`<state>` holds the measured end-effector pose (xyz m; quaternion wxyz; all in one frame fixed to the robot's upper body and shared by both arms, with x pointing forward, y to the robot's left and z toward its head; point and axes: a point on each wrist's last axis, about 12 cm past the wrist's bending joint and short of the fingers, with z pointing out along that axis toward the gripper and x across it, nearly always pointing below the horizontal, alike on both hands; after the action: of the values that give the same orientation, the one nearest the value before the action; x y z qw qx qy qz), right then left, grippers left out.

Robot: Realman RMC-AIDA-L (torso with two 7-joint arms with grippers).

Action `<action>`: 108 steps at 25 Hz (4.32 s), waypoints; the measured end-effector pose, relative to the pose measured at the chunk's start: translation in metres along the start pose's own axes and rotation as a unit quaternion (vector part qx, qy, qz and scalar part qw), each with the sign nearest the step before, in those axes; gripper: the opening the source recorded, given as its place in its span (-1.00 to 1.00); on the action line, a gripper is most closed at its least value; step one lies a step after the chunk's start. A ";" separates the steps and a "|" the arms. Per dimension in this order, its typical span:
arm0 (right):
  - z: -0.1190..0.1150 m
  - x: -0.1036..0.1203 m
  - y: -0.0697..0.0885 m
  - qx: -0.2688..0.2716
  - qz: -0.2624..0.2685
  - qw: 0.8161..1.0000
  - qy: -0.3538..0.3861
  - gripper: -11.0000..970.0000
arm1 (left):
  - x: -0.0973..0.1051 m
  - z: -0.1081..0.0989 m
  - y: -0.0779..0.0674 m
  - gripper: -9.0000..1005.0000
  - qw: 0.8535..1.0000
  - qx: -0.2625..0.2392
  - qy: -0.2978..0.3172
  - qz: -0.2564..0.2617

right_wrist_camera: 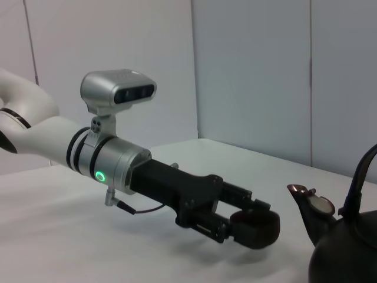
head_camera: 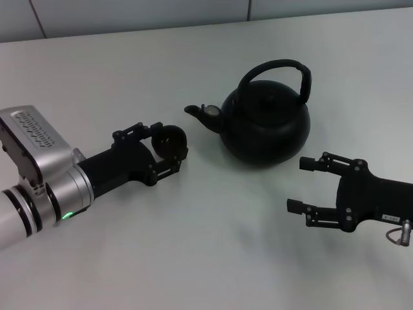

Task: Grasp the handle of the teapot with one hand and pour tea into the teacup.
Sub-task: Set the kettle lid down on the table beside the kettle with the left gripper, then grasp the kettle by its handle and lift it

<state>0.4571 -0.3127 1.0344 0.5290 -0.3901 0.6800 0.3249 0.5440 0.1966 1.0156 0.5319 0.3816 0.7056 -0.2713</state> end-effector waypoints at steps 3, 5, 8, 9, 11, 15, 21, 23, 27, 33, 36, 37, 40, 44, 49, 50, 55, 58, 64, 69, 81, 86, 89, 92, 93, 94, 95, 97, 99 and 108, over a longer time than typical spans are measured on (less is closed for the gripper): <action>0.000 0.000 0.000 0.000 0.000 1.000 0.000 0.68 | 0.007 0.000 0.000 0.48 1.000 -0.010 0.026 0.003; 0.000 0.000 0.000 0.000 0.000 1.000 0.000 0.68 | 0.008 0.000 0.000 0.49 1.000 -0.010 0.027 0.005; 0.001 0.000 -0.001 0.000 -0.001 1.000 0.000 0.68 | 0.009 0.000 -0.002 0.50 1.000 -0.009 0.028 0.006; 0.001 0.000 -0.001 0.000 -0.001 1.000 0.000 0.68 | 0.009 0.000 -0.002 0.50 1.000 -0.009 0.028 0.006; 0.001 0.000 -0.001 0.000 -0.001 1.000 0.000 0.68 | 0.009 0.000 -0.002 0.51 1.000 -0.009 0.028 0.005; 0.001 -0.001 -0.001 0.000 -0.001 1.000 0.001 0.68 | 0.009 0.000 -0.002 0.52 1.000 -0.009 0.028 0.006; 0.001 -0.001 -0.001 0.000 -0.001 1.000 0.001 0.68 | 0.009 0.001 -0.002 0.55 0.999 -0.011 0.030 0.005; 0.001 -0.001 -0.001 0.000 -0.001 1.000 0.001 0.68 | 0.009 0.001 -0.002 0.55 0.999 -0.015 0.030 0.001; 0.001 -0.001 -0.001 0.000 -0.001 1.000 0.001 0.68 | 0.010 0.001 -0.002 0.57 0.999 -0.015 0.030 0.000; 0.001 -0.001 -0.001 0.000 -0.002 1.000 0.001 0.68 | 0.010 0.001 -0.003 0.58 0.999 -0.017 0.029 -0.005; 0.001 -0.001 -0.001 0.000 -0.002 1.000 0.001 0.68 | 0.009 0.000 -0.003 0.58 1.000 -0.018 0.022 -0.007; 0.001 -0.001 -0.002 0.001 -0.002 1.000 0.001 0.68 | 0.009 -0.001 -0.003 0.58 1.000 -0.019 0.017 -0.008; 0.001 -0.001 -0.002 0.001 -0.002 1.000 0.001 0.68 | 0.005 -0.009 0.000 0.58 1.000 -0.022 -0.013 -0.010; 0.001 -0.001 -0.002 0.001 -0.003 1.000 0.002 0.68 | -0.001 -0.038 0.010 0.58 0.997 -0.020 -0.072 -0.018; 0.001 -0.002 -0.003 0.004 -0.005 1.000 0.000 0.68 | 0.002 -0.098 0.008 0.58 0.994 0.013 -0.112 -0.013; 0.001 -0.003 -0.004 0.006 -0.006 1.000 -0.003 0.68 | 0.005 -0.121 0.006 0.58 0.993 0.014 -0.117 -0.014; 0.001 -0.003 -0.004 0.006 -0.006 1.000 -0.006 0.68 | 0.010 -0.160 0.002 0.58 0.991 0.004 -0.129 -0.022; 0.002 -0.003 -0.003 0.005 -0.005 1.000 -0.007 0.68 | 0.010 -0.167 0.003 0.58 0.991 0.001 -0.132 -0.021; 0.002 -0.003 -0.003 0.005 -0.005 1.000 -0.008 0.68 | 0.009 -0.165 0.003 0.58 0.991 0.005 -0.132 -0.015; 0.002 -0.003 -0.003 0.006 -0.005 1.000 -0.007 0.68 | 0.015 -0.160 0.001 0.58 0.994 0.005 -0.109 -0.004; 0.003 -0.004 -0.004 0.007 -0.007 1.000 -0.008 0.68 | 0.039 -0.150 -0.011 0.58 0.999 0.010 -0.028 0.033; 0.001 -0.002 -0.002 0.014 -0.001 1.000 -0.015 0.68 | 0.038 -0.150 -0.011 0.58 0.999 0.010 -0.030 0.032; -0.003 0.001 0.004 0.045 0.017 0.998 -0.051 0.68 | 0.039 -0.153 -0.011 0.58 0.999 0.009 -0.028 0.030; -0.005 0.007 0.012 0.088 0.030 0.991 -0.096 0.68 | 0.039 -0.155 -0.010 0.58 0.999 0.007 -0.028 0.020; -0.003 0.014 0.022 0.148 0.042 0.977 -0.145 0.68 | 0.039 -0.155 -0.010 0.58 0.999 0.007 -0.028 0.019; -0.003 0.014 0.022 0.148 0.042 0.977 -0.145 0.68 | 0.039 -0.155 -0.010 0.58 0.999 0.007 -0.028 0.019; -0.002 0.017 0.026 0.180 0.044 0.969 -0.164 0.68 | 0.038 -0.155 -0.009 0.58 0.999 0.008 -0.028 0.020; 0.005 0.025 0.038 0.262 0.051 0.944 -0.194 0.68 | 0.038 -0.155 -0.009 0.58 0.999 0.008 -0.029 0.021; 0.018 0.029 0.047 0.327 0.053 0.923 -0.197 0.68 | 0.037 -0.155 -0.008 0.58 0.999 0.009 -0.030 0.022; 0.050 0.029 0.049 0.412 0.055 0.896 -0.158 0.68 | 0.035 -0.155 -0.005 0.58 0.999 0.011 -0.030 0.026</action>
<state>0.4331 -0.2516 0.9960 0.7241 -0.0427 0.6808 0.1019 0.4508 0.3243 1.0264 0.5555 0.3976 0.6760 -0.2763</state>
